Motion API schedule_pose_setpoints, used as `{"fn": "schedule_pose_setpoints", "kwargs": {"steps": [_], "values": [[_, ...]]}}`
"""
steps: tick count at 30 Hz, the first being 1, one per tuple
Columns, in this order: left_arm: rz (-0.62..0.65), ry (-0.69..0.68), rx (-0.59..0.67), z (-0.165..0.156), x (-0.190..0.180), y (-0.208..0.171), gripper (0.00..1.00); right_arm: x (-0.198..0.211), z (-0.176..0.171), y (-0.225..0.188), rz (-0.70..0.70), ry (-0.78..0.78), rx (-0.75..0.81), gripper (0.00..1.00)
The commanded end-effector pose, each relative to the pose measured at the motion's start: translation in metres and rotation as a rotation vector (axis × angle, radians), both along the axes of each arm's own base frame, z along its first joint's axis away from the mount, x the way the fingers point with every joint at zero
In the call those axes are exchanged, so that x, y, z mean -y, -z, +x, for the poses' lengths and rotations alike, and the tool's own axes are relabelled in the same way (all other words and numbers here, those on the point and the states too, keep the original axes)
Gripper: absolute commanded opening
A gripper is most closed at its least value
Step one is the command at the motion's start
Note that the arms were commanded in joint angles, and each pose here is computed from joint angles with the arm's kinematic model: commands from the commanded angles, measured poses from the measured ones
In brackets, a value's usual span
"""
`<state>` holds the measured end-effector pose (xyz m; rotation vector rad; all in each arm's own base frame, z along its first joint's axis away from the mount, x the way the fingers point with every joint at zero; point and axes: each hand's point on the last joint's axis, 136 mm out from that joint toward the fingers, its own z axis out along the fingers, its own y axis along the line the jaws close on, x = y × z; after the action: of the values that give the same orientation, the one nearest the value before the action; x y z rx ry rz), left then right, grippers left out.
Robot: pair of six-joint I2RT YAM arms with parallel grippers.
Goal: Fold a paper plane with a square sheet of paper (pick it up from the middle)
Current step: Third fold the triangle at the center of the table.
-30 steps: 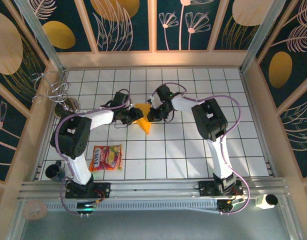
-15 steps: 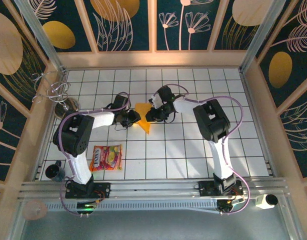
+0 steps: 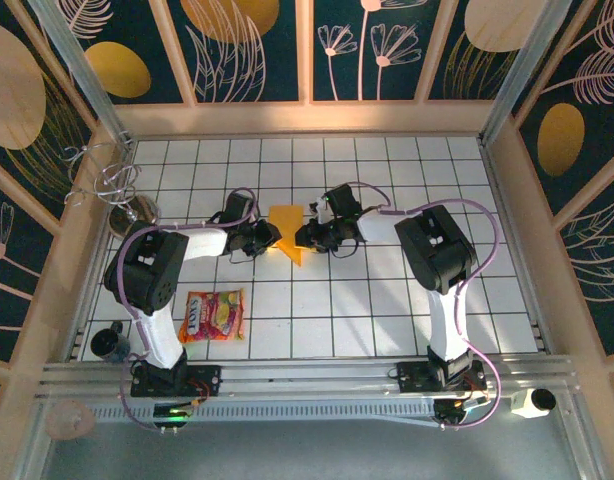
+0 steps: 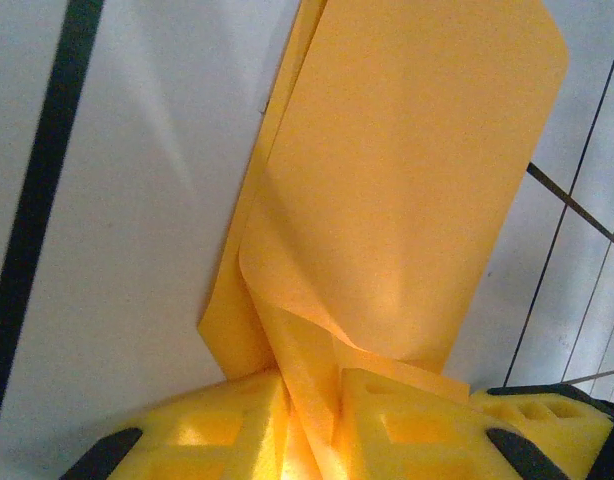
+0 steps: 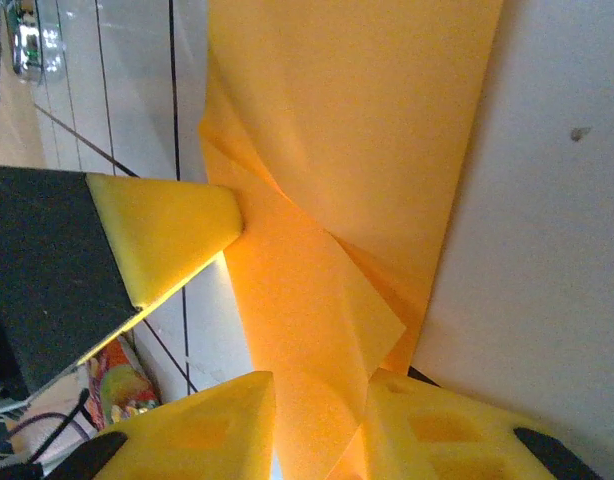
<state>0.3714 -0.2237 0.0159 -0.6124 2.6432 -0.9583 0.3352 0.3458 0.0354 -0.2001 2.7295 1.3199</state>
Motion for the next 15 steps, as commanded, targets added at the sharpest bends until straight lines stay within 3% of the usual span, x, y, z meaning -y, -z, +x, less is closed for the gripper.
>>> {"fn": "schedule_pose_setpoints", "kwargs": {"steps": [1,10,15], "values": [[0.036,-0.020,-0.098,-0.021,-0.009,0.026,0.22,-0.007,0.007,-0.017,0.041,0.020,0.043,0.26],[0.019,-0.016,-0.084,-0.019,-0.006,0.018,0.22,-0.008,0.015,-0.013,0.030,0.042,0.070,0.13],[0.000,-0.012,-0.001,-0.001,-0.005,-0.013,0.26,-0.003,0.021,-0.010,-0.022,0.017,0.139,0.03]]}}
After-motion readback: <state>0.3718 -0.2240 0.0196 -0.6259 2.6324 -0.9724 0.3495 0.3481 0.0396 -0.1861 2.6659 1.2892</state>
